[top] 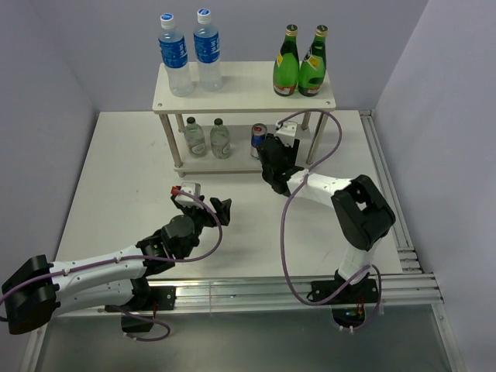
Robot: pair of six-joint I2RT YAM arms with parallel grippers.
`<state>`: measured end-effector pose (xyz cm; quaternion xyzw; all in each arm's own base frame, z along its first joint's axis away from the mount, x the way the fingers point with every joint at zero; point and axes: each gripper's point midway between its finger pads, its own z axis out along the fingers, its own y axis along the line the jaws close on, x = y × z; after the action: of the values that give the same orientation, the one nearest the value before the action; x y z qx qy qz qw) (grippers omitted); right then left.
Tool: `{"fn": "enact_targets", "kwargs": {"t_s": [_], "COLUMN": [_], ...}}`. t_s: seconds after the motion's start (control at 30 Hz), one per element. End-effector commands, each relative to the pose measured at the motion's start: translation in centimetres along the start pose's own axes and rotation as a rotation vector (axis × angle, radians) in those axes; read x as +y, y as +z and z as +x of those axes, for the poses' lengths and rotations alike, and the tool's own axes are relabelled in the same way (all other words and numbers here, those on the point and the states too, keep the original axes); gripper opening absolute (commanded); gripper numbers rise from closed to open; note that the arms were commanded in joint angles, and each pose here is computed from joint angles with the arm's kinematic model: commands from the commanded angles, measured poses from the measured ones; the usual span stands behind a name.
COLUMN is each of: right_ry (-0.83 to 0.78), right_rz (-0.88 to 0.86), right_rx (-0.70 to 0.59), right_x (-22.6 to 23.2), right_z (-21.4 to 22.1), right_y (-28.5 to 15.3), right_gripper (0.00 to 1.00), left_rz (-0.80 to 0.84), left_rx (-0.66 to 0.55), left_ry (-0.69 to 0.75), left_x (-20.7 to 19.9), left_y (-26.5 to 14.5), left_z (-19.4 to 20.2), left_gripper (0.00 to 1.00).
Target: Place and organize the beverage onto the shelf
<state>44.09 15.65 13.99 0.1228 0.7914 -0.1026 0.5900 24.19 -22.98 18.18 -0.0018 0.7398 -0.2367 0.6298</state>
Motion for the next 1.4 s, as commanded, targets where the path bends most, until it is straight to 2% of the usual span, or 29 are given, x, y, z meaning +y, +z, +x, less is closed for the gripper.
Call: {"fn": "enact_targets", "kwargs": {"t_s": [0.0, 0.6, 0.67, 0.7, 0.73, 0.8, 0.83, 0.93, 1.37], "right_ry": [0.099, 0.146, 0.153, 0.155, 0.158, 0.158, 0.157, 0.170, 0.172], "right_rz": [-0.014, 0.047, 0.061, 0.056, 0.054, 0.056, 0.053, 0.055, 0.001], "right_rx": [-0.116, -0.112, -0.105, -0.106, -0.110, -0.108, -0.108, -0.111, -0.081], "right_x": [1.6, 1.4, 1.1, 1.1, 1.1, 0.9, 0.9, 0.6, -0.4], "right_z": [-4.9, -4.2, -3.8, -3.8, -3.9, -3.7, -3.7, -4.0, -2.3], "right_y": [1.3, 4.5, 4.7, 4.8, 4.7, 4.7, 4.6, 4.4, 0.5], "right_gripper": [0.00, 0.00, 0.38, 0.52, 0.70, 0.87, 0.91, 0.93, 0.94], "left_rz": [0.012, 0.003, 0.001, 0.002, 0.001, 0.002, 0.002, -0.003, 0.000], "left_rx": [-0.029, -0.019, -0.015, -0.016, -0.015, -0.017, -0.016, -0.012, -0.011], "left_ry": [-0.036, -0.019, -0.015, -0.016, -0.014, -0.016, -0.015, -0.011, -0.017], "left_x": [-0.4, -0.4, -0.4, -0.4, -0.4, -0.4, -0.4, -0.3, -0.4], "left_y": [0.0, 0.4, 0.4, 0.4, 0.4, 0.4, 0.4, 0.5, 0.4], "left_z": [-0.8, -0.5, -0.3, -0.4, -0.4, -0.4, -0.4, -0.2, -0.4], "left_gripper": [0.99, 0.99, 0.99, 0.99, 0.99, 0.99, 0.99, 0.99, 0.99]}}
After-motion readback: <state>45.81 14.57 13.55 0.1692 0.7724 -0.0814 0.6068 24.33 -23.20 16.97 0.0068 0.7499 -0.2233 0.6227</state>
